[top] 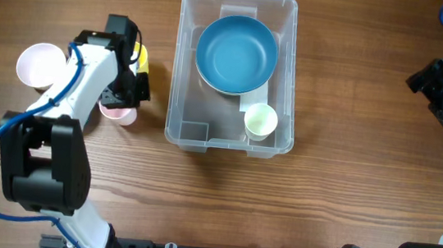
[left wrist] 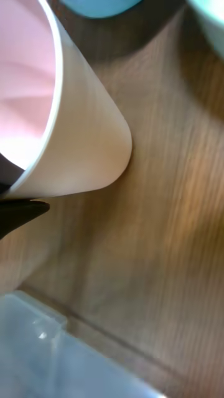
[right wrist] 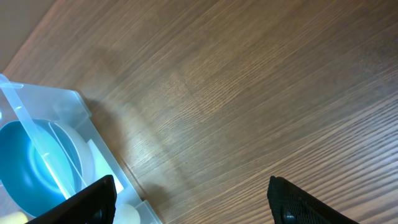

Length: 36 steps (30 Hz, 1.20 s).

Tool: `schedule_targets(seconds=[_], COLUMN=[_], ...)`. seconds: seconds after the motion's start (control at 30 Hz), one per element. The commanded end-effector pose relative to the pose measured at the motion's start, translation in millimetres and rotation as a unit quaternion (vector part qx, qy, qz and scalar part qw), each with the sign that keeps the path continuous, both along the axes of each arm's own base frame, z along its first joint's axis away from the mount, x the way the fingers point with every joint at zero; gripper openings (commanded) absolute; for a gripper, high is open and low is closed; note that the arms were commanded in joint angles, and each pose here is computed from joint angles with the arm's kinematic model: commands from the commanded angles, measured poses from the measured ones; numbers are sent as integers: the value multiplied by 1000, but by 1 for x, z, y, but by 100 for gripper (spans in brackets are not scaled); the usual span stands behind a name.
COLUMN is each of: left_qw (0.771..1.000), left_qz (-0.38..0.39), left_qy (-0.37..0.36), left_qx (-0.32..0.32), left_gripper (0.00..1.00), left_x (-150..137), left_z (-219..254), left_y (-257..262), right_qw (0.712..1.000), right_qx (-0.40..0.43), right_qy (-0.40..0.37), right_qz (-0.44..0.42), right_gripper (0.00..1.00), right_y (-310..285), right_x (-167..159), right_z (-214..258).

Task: Pack container
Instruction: 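Grasp the pink cup with the left gripper, then stack the pink cup into the pale green cup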

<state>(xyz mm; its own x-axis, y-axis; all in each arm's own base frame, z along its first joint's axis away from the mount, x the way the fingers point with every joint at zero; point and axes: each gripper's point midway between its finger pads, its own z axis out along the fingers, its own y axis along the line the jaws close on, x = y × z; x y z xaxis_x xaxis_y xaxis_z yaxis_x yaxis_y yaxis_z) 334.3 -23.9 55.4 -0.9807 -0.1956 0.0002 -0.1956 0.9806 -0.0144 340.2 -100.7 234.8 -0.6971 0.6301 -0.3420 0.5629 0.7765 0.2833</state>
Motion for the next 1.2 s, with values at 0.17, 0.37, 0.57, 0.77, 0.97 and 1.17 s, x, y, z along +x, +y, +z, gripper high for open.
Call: schedule_targets(seconds=[0.17,0.37,0.57,0.77,0.97,1.17], left_qw=[939,918,900,907,908,909], left_qz=[-109,-247,-361,-370,-379,-382], left_qy=[-326,-302,-233,-191,-148,-126], left_qx=[-29,-72,-74,-65,-100,-113], left_gripper=[4,4,4,4,4,43], left_x=[13,1,-11,-23,-44,-54], left_z=[237,206,116,94,90,88], left_y=[-91,-212,-304,-303,-307,-307], right_qw=[1000,1000,1000,1000,1000,1000], right_qx=[7,7,8,7,7,7], right_qy=[4,5,6,6,6,6], right_qz=[11,11,12,13,13,13], right_gripper=[79,79,79,79,79,79], right_y=[4,4,4,4,4,4], right_x=[2,2,2,2,2,2], right_z=[-5,-5,-6,-6,-6,-6])
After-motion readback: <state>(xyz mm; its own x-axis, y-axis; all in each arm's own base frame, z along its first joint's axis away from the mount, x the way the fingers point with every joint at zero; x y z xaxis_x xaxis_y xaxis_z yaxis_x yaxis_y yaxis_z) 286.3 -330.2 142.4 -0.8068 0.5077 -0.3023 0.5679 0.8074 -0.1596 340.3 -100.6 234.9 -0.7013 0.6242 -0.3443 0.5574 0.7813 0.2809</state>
